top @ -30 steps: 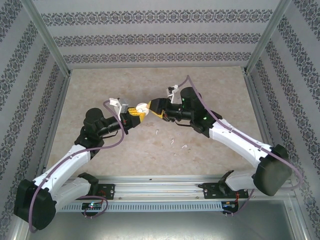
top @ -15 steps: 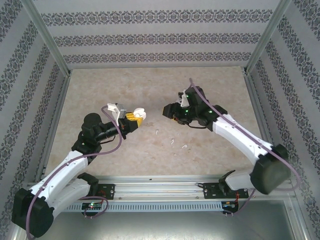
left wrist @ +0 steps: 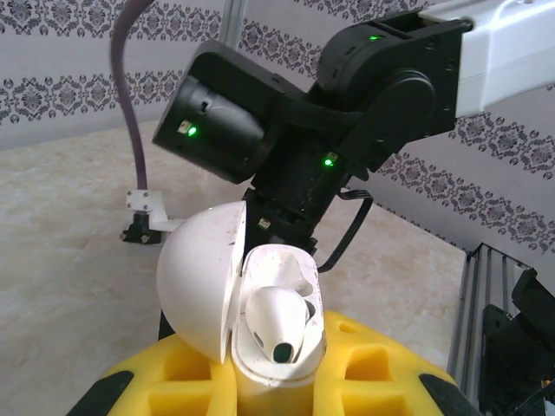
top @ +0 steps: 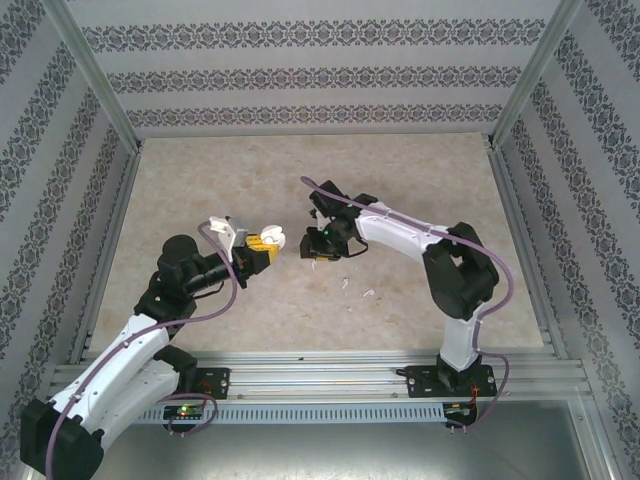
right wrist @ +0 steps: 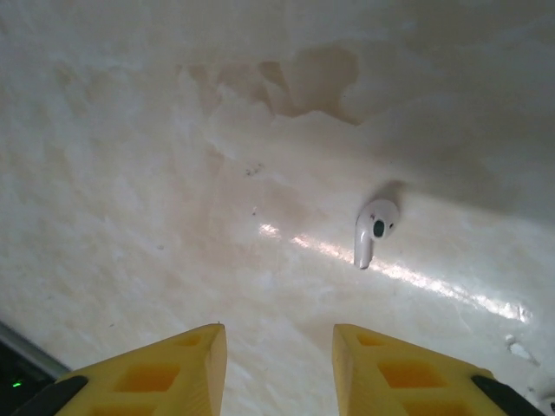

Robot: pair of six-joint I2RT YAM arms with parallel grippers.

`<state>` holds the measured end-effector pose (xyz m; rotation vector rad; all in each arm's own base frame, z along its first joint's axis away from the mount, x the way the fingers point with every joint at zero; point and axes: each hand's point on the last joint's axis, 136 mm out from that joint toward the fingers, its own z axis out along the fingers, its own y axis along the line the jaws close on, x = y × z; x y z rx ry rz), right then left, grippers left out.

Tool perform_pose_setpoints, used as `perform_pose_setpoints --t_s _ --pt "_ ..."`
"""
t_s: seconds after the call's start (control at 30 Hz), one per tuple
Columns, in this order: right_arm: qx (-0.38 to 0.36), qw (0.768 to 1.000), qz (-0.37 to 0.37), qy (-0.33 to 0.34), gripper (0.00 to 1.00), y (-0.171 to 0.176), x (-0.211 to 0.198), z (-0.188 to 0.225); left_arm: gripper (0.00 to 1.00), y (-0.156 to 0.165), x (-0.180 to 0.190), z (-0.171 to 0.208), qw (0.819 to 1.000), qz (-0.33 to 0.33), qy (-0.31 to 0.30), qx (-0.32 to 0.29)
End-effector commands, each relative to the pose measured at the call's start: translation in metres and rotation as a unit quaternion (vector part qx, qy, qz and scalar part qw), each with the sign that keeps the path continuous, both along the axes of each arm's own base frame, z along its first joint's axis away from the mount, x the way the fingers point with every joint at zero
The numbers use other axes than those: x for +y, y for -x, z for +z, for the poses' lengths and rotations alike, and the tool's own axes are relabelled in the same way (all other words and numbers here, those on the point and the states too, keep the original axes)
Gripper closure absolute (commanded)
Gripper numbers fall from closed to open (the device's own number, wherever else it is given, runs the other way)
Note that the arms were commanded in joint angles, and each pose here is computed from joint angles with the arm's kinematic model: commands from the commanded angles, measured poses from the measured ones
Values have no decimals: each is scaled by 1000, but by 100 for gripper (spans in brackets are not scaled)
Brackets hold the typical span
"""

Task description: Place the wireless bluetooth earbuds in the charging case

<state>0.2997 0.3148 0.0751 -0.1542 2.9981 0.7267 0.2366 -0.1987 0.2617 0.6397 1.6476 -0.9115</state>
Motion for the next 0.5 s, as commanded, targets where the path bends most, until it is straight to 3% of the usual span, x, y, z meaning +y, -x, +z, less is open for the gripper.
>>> perform_pose_setpoints --t_s 0.0,0.47 --pt "5 998 21 64 65 1 -14 -16 92 4 3 -8 1000 3 -12 1" --pt "20 994 36 97 67 -9 -10 -49 92 5 3 -14 1000 4 -5 8"
